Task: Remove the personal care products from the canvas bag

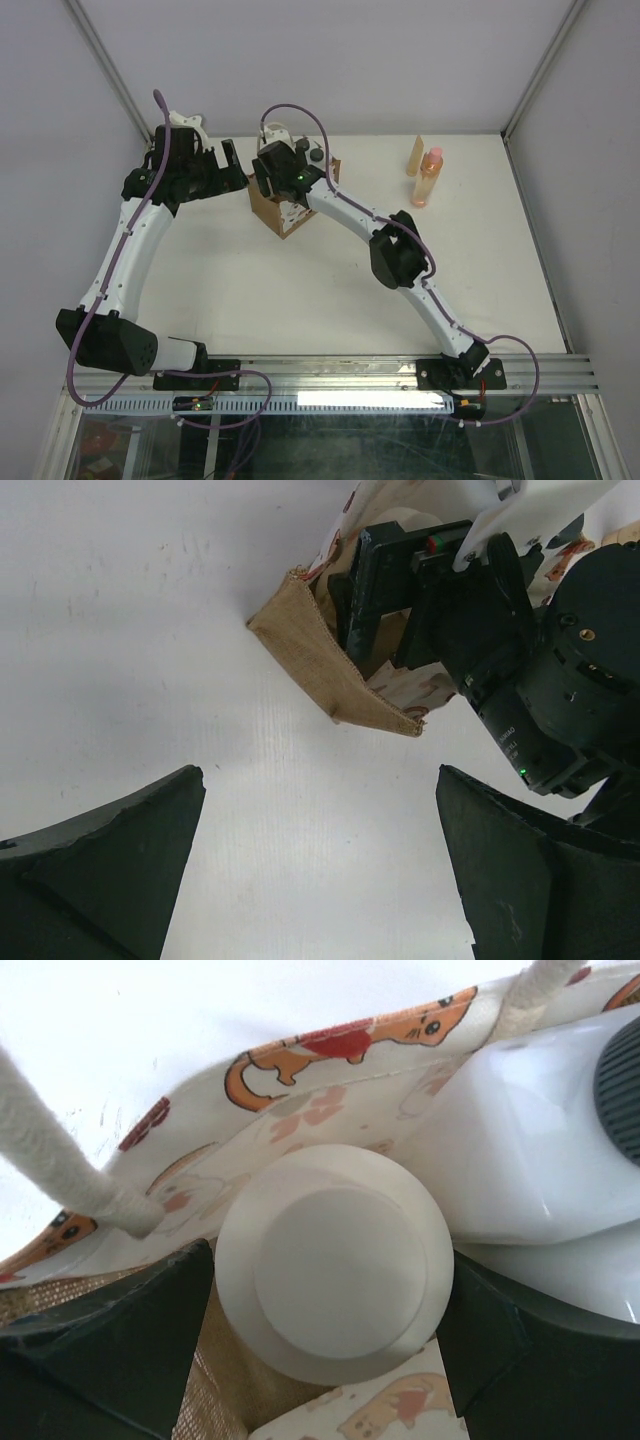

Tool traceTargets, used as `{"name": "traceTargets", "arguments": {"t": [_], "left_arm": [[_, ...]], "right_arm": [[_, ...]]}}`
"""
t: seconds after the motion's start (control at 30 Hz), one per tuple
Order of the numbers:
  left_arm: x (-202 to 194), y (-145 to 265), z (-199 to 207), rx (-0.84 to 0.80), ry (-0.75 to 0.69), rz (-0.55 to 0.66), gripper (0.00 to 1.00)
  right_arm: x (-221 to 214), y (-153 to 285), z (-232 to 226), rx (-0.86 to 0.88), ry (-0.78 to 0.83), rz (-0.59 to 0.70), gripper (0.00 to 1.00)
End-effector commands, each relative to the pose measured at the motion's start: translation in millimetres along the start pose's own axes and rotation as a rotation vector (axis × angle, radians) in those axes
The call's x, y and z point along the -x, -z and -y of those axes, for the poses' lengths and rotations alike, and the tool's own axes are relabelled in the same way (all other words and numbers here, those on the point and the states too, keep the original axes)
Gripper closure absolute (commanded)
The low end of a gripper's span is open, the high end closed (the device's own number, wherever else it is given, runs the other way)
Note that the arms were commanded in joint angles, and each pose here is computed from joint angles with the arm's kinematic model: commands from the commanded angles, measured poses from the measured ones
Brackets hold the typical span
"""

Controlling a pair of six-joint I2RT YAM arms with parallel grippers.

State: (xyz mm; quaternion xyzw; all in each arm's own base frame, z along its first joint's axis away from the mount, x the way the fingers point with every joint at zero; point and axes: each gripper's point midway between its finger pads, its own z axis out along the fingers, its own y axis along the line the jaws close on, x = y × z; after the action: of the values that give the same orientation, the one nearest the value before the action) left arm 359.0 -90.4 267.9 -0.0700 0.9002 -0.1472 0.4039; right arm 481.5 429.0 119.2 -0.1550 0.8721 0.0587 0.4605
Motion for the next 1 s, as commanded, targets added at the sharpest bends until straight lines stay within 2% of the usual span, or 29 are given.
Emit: {"name": "traceTargets", "arguments": {"t": [0.0, 0.13, 0.2, 0.43, 0.57, 0.67, 0.83, 0.97], "left_arm": [[17, 14, 2, -0.001, -0.041, 0.056, 0.01], [16, 14, 1, 0.005, -0.046, 0.057, 0.01], [16, 15, -1, 0.009, -0.047, 0.058, 0.01], [14, 15, -2, 0.014, -0.05, 0.056, 0.01], [13, 14, -2, 0.015, -0.046, 0.053, 0.01], [12, 11, -1, 0.01, -0.042, 0.052, 0.01], [13, 7, 0, 0.003, -0.033, 0.049, 0.01], [14, 4, 0, 0.002, -0.029, 0.05, 0.01]], "right_arm": [[44, -7, -1, -0.016, -0.049, 0.16, 0.12], [42, -16, 2, -0.036, -0.029, 0.177, 0.13], [42, -21, 5, -0.045, -0.026, 0.184, 0.17], [59, -17, 6, -0.036, 0.0, 0.23, 0.5], [71, 0, 8, -0.01, 0.04, 0.234, 0.65], [77, 17, 6, 0.039, 0.061, 0.234, 0.79], [72, 46, 11, 0.102, 0.09, 0.206, 0.88], [58, 71, 19, 0.158, 0.098, 0.187, 0.9]]}}
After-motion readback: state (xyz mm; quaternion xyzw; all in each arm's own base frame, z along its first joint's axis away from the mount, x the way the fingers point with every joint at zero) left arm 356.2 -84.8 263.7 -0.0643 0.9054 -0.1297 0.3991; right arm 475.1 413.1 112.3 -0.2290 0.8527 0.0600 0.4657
